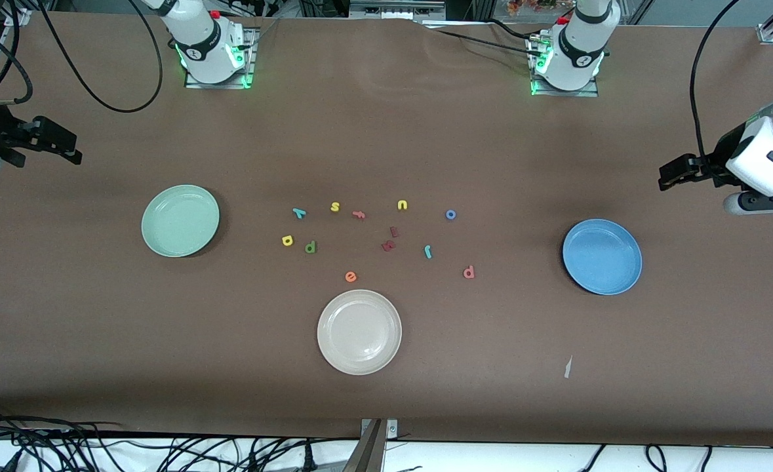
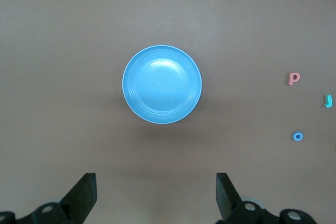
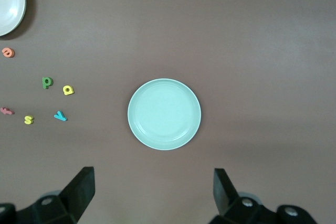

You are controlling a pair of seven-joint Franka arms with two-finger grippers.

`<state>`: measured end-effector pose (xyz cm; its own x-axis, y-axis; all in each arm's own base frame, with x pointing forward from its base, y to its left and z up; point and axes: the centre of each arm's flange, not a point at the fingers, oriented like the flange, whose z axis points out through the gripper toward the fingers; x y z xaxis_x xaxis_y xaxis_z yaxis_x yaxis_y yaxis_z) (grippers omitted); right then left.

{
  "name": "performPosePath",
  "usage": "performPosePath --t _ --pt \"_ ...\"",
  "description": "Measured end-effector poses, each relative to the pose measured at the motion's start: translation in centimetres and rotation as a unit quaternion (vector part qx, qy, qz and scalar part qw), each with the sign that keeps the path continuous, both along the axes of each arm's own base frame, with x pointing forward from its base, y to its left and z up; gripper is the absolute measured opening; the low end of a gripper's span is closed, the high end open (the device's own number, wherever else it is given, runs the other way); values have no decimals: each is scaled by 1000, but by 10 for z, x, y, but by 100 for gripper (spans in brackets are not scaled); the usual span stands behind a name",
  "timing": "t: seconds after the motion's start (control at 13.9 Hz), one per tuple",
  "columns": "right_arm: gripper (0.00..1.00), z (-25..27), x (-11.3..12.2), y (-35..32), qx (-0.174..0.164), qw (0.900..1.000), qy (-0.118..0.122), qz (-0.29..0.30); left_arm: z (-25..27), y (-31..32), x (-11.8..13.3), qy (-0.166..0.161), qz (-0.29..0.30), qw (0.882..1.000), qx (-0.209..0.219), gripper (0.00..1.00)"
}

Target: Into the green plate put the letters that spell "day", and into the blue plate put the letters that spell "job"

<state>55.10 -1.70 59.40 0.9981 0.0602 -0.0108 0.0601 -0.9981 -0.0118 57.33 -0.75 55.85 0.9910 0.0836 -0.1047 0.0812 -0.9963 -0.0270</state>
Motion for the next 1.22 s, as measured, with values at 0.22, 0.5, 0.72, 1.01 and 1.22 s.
performPosePath --t 0.22,0.5,0.72,1.01,1.22 --pt "100 0 0 0 0 1000 0 0 0 0 0 0 0 1000 0 100" --pt "100 0 0 0 0 1000 0 0 -1 0 0 1 0 1000 0 100" --pt "100 0 0 0 0 1000 0 0 -1 0 0 1 0 1000 0 100" --pt "100 0 0 0 0 1000 0 1 -2 0 0 2 0 1000 0 100" --pt "100 -4 -1 5 0 1000 10 7 -8 -1 2 7 -1 1000 0 100"
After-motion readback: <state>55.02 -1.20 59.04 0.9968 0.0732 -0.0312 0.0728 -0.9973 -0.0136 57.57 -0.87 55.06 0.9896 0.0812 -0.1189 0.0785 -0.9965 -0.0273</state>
